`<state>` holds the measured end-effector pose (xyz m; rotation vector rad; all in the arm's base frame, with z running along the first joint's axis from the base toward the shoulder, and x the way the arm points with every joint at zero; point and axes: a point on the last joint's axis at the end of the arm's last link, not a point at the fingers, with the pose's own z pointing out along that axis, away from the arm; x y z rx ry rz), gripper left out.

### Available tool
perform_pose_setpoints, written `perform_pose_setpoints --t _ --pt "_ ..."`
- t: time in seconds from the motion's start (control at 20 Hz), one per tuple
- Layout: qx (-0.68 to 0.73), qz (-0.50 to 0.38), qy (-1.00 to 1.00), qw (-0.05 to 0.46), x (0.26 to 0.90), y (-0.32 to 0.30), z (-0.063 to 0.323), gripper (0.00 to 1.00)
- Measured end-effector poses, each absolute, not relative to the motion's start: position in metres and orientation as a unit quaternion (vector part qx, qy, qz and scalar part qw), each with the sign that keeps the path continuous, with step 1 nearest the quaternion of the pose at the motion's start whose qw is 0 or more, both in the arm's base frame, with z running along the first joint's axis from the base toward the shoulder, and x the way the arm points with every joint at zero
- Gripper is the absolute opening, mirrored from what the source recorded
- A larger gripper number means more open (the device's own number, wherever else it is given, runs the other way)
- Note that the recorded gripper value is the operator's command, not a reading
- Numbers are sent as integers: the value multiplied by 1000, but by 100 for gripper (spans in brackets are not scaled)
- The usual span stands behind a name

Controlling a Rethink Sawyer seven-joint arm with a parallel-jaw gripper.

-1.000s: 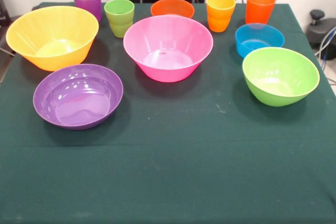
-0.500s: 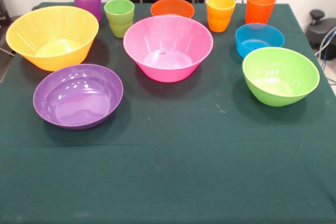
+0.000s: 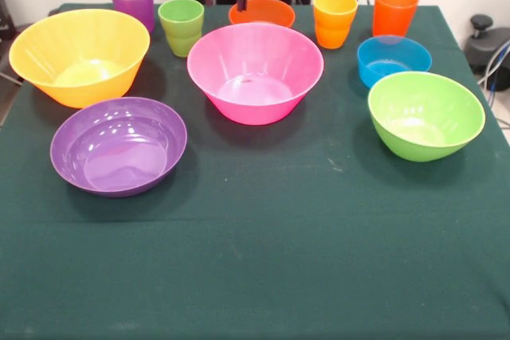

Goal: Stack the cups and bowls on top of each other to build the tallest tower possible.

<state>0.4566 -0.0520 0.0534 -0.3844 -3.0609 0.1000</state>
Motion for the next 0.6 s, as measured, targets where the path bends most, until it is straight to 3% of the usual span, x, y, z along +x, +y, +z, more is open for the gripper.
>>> perform_pose_setpoints --t 0.6 --pt "-180 55 -982 13 475 -42 52 100"
